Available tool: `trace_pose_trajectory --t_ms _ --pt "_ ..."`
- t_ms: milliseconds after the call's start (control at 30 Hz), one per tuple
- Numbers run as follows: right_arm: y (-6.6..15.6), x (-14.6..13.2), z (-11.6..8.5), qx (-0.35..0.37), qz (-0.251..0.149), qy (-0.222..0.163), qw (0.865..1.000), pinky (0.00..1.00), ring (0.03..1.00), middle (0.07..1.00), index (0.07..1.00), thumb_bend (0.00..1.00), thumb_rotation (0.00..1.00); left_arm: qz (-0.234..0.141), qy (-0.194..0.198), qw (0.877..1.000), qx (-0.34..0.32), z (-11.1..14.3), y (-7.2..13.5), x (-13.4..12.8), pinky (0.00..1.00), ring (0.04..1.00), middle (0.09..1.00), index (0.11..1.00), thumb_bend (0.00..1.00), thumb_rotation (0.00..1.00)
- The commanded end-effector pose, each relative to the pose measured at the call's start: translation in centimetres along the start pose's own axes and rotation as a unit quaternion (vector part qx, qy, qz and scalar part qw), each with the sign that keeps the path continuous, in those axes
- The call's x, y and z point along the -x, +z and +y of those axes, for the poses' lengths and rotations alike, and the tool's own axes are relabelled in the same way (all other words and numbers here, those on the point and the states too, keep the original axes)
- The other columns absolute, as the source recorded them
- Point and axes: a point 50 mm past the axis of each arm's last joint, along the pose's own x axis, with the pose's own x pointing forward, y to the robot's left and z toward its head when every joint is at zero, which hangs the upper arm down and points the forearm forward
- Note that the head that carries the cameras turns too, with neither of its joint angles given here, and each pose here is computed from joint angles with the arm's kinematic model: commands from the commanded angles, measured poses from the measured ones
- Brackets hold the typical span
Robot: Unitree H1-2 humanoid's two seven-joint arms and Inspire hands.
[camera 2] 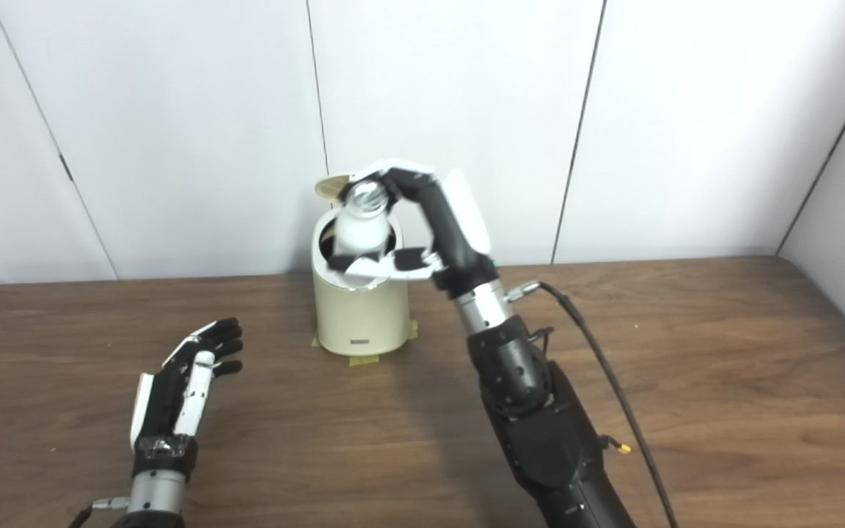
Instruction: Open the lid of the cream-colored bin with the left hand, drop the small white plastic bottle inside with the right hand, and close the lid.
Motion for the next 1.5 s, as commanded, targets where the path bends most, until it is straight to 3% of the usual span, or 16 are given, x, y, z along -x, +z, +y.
trace_pose_trajectory --t_ms 0,200,400,933,1467 --pt "1.3 -2.9 -1.4 0.026 -0.06 -0.021 0.998 0.32 0.405 0.496 0.509 0.52 0.0 0.007 0.0 1.0 -0.002 -0.7 -0.7 1.0 0.68 0.756 0.764 0.762 0.26 0.79" --pt "0.8 -4.1 -0.4 0.073 -0.088 0.002 0.993 0.38 0.433 0.498 0.485 0.52 0.0 0.002 -0.004 1.0 -0.006 -1.0 -0.7 1.2 0.69 0.763 0.766 0.76 0.26 0.81" --pt "0.0 -4.6 0.7 0.152 -0.139 -0.009 0.979 0.37 0.435 0.495 0.483 0.52 0.0 -0.001 -0.002 1.0 -0.003 -1.1 -0.7 1.2 0.69 0.764 0.769 0.762 0.27 0.81" --pt "-0.7 -5.7 1.5 0.188 -0.193 -0.013 0.963 0.35 0.423 0.491 0.492 0.52 0.0 -0.004 -0.006 1.0 -0.011 -1.3 -0.5 1.4 0.69 0.766 0.769 0.762 0.27 0.82" --pt "-2.8 -6.4 0.6 0.201 -0.156 -0.014 0.967 0.36 0.429 0.492 0.494 0.52 0.0 -0.007 -0.008 1.0 -0.024 -1.8 -0.3 1.7 0.69 0.766 0.771 0.76 0.28 0.83"
